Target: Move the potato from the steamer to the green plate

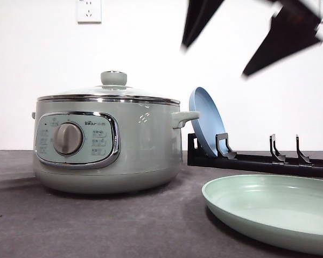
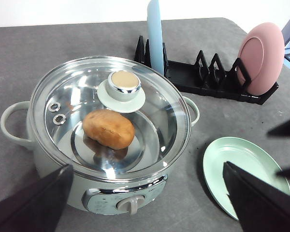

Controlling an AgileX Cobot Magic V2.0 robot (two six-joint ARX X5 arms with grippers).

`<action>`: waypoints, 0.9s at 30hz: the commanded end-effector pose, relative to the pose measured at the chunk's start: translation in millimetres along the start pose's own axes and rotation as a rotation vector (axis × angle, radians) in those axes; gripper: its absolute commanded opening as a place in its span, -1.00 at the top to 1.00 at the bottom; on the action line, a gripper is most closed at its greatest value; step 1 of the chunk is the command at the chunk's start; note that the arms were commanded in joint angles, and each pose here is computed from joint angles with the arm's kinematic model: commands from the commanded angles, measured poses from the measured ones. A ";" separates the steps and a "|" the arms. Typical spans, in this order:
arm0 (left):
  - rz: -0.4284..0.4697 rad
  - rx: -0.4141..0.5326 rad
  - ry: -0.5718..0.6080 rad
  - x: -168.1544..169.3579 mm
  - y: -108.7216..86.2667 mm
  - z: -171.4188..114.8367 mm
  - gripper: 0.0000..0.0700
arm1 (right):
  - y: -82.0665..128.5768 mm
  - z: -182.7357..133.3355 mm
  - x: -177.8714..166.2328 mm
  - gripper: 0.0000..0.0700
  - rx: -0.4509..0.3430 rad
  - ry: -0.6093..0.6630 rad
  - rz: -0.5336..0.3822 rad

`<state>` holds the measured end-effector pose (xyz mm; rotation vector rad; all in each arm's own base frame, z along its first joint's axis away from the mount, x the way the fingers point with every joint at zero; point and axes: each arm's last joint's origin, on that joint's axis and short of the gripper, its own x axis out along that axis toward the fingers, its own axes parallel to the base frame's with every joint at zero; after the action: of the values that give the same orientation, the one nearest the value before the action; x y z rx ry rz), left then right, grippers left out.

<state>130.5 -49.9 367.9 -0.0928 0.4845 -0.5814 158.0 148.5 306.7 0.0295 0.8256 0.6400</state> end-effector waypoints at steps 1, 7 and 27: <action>-0.013 0.021 -0.022 -2.4 -2.8 6.1 -0.80 | -4.7 6.6 -16.3 -1.00 0.006 -0.062 0.000; -0.018 0.023 -0.020 -2.1 -3.4 5.9 -0.80 | -29.9 -0.3 -66.9 -1.00 0.051 -0.187 -0.047; -0.016 0.040 0.058 14.6 0.1 14.3 -0.80 | -23.7 -45.7 -140.6 -1.00 -0.017 -0.339 0.047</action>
<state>146.1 -56.8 366.0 -0.0675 0.5598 -0.5922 68.2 42.9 359.7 0.1478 0.5134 0.6515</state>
